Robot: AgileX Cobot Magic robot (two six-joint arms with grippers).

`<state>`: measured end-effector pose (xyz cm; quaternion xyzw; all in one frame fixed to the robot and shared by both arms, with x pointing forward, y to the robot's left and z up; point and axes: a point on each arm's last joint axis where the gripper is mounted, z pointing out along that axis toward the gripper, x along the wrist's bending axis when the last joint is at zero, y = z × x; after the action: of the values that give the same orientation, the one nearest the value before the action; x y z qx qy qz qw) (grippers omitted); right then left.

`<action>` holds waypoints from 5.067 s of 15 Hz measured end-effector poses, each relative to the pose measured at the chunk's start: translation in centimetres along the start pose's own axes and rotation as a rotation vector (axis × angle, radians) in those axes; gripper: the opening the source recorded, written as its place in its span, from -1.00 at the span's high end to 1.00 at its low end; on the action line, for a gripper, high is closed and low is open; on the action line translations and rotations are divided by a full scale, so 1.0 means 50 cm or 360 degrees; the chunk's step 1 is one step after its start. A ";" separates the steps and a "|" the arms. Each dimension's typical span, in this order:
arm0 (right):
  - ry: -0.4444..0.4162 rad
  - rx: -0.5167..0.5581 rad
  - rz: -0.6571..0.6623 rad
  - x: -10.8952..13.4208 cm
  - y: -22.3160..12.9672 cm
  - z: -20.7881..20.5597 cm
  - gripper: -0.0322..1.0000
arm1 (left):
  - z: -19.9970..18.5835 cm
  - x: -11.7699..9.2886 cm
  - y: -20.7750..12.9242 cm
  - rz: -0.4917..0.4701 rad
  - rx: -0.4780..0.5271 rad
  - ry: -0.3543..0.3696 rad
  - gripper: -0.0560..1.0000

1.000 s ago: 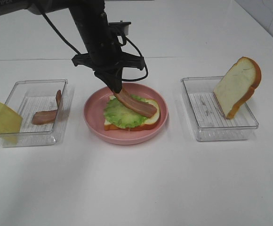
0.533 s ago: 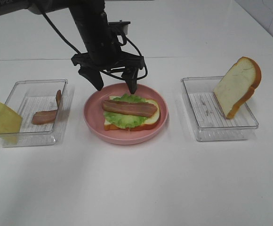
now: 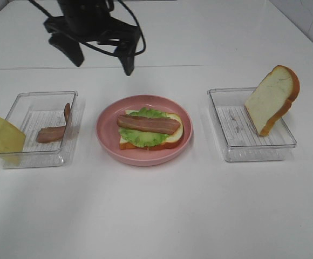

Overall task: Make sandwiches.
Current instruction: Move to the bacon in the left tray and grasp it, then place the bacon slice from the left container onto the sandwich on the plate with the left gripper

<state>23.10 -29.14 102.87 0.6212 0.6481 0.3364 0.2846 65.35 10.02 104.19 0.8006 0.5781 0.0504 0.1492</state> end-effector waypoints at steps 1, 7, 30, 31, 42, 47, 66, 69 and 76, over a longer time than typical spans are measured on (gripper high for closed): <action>0.0000 0.0000 0.0000 0.000 0.000 0.000 -0.88 | -0.010 0.039 -0.017 -0.0056 0.0033 0.0036 -0.98; 0.0000 0.0000 0.0000 0.000 0.000 0.000 -0.88 | -0.013 0.185 -0.070 -0.0302 0.0161 0.0108 -0.98; 0.0000 0.0000 0.0000 0.000 0.000 0.000 -0.88 | 0.183 0.196 -0.076 -0.0366 0.0372 0.0037 -0.31; 0.0000 0.0000 0.0000 0.000 0.000 0.000 -0.88 | 0.183 0.196 -0.076 -0.0364 0.0372 0.0037 -0.12; 0.0000 0.0000 0.0000 0.000 0.000 0.000 -0.88 | 0.183 0.191 -0.073 -0.0275 0.0357 -0.0021 0.58; 0.0000 0.0000 0.0000 0.000 0.000 0.000 -0.88 | 0.183 0.190 -0.073 -0.0238 0.0351 -0.0029 0.89; 0.0000 0.0000 0.0000 0.000 0.000 0.000 -0.88 | -0.042 0.109 -0.061 -0.0129 0.0045 -0.0065 0.89; 0.0000 0.0000 0.0000 0.000 0.000 0.000 -0.88 | -0.065 0.048 -0.048 -0.0054 -0.0022 -0.0135 0.89; 0.0000 0.0000 0.0000 0.000 0.000 0.000 -0.88 | -0.050 -0.091 -0.016 0.0047 -0.0130 -0.0386 0.89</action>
<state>23.10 -29.14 102.87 0.6212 0.6481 0.3364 0.2846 62.49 6.43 106.74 0.8026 0.5413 -0.0210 0.2498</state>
